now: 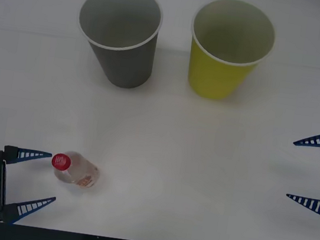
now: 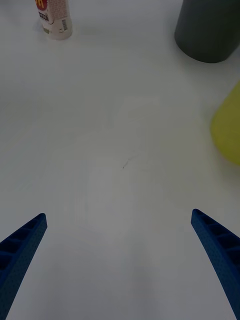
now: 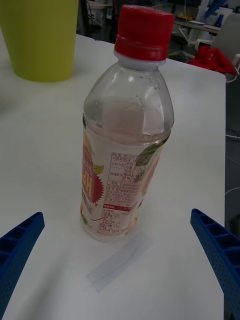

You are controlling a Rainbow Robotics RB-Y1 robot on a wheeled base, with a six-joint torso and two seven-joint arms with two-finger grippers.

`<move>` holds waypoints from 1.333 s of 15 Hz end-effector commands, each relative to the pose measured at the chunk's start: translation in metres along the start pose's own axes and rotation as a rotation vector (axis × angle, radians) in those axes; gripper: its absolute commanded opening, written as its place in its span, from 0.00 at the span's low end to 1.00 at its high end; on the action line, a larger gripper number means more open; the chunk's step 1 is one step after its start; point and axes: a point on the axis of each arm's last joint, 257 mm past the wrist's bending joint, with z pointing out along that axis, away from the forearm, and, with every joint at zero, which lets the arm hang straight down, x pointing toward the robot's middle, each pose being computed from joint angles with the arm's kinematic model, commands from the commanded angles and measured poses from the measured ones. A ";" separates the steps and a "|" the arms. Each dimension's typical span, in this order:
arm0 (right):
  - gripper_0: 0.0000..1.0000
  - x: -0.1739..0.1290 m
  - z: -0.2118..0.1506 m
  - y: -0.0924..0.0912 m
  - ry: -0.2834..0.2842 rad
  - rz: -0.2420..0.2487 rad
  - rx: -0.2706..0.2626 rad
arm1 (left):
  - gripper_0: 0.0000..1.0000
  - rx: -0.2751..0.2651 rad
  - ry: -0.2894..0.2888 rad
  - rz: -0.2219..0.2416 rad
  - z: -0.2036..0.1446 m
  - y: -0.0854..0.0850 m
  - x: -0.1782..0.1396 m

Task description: Put the can into the green bin and the plastic bottle into the gray bin

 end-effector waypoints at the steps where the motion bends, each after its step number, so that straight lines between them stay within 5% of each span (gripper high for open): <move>1: 1.00 0.000 0.000 0.000 0.000 0.000 0.000 | 1.00 -0.014 -0.005 -0.006 0.019 0.000 0.004; 15: 1.00 0.000 0.000 0.000 0.000 0.000 0.000 | 1.00 0.002 -0.066 -0.004 0.083 -0.007 -0.003; 16: 1.00 0.000 0.000 0.000 0.000 0.000 0.000 | 0.86 0.002 -0.066 -0.002 0.083 -0.007 -0.003; 17: 1.00 0.000 0.000 0.000 0.000 0.000 0.000 | 0.00 0.004 -0.065 -0.001 0.083 -0.008 -0.003; 20: 1.00 0.000 0.000 0.000 0.000 0.000 0.000 | 0.00 0.011 -0.066 0.005 0.085 -0.010 -0.003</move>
